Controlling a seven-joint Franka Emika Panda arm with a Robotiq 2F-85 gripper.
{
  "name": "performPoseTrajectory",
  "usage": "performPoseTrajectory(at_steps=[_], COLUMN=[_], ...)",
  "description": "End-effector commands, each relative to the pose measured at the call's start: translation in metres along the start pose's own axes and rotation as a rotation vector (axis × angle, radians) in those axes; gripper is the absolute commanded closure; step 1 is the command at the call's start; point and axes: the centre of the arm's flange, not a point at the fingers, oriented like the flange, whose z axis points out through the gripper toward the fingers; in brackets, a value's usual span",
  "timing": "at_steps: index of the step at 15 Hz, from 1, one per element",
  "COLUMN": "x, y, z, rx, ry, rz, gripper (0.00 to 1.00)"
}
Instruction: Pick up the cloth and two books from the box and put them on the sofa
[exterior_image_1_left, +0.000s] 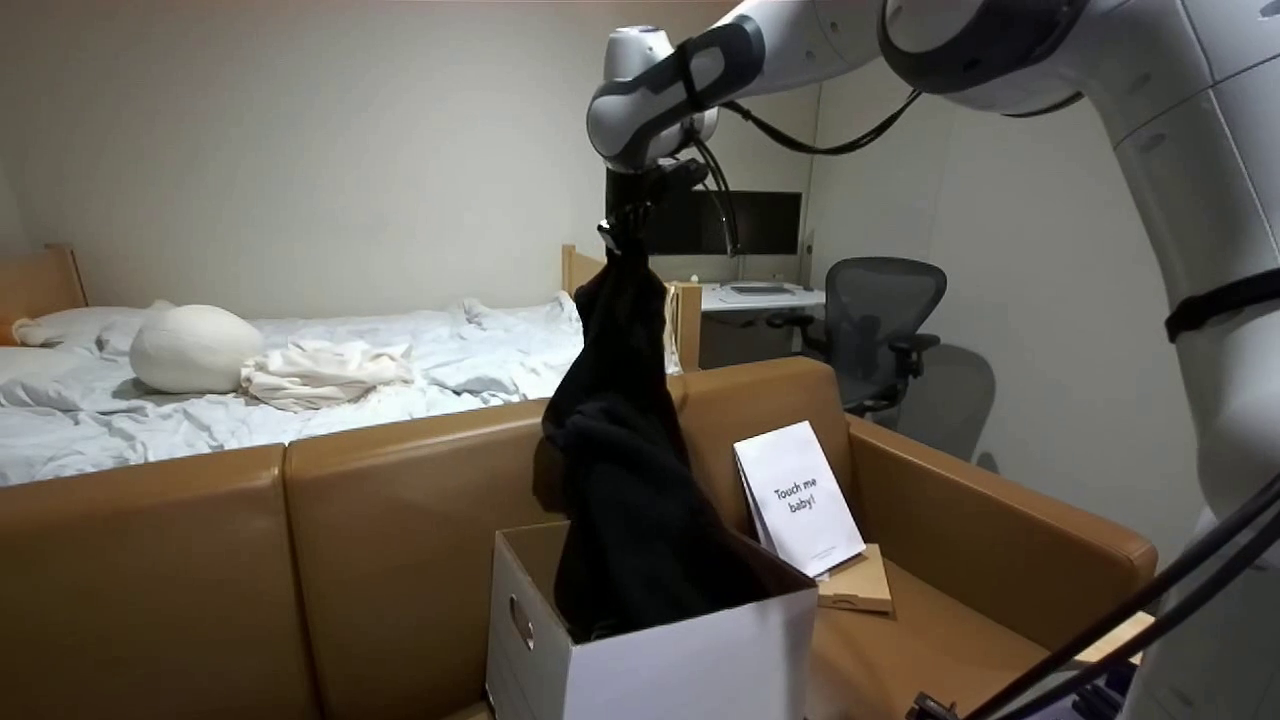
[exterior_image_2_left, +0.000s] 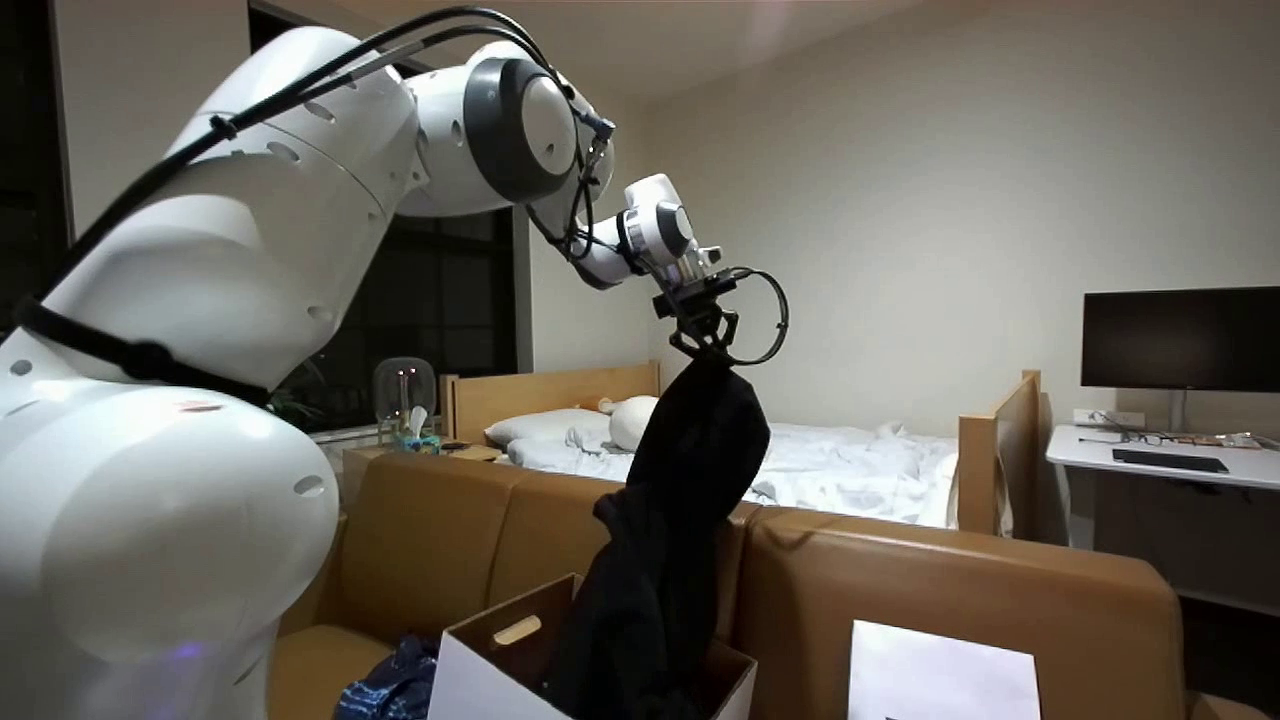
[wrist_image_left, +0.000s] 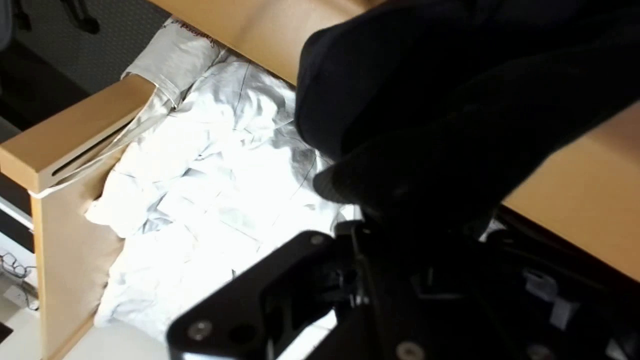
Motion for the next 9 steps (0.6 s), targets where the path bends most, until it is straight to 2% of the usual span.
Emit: performPoseTrajectory(at_steps=[1,3,4,7,9], x=[-0.003,-0.005,-0.005,0.049,0.067], y=[0.009,0.016,0.015,0.058,0.078], z=[-0.002,-0.003,-0.002,-0.027,-0.050], rx=[0.011,0.016,0.018,-0.065,-0.132], ry=[0.009,0.011,0.011,0.133,0.191], rz=[0.024,0.041,0.040,0.031,0.037], gripper=[0.85,0.85,0.96,0.96,0.96])
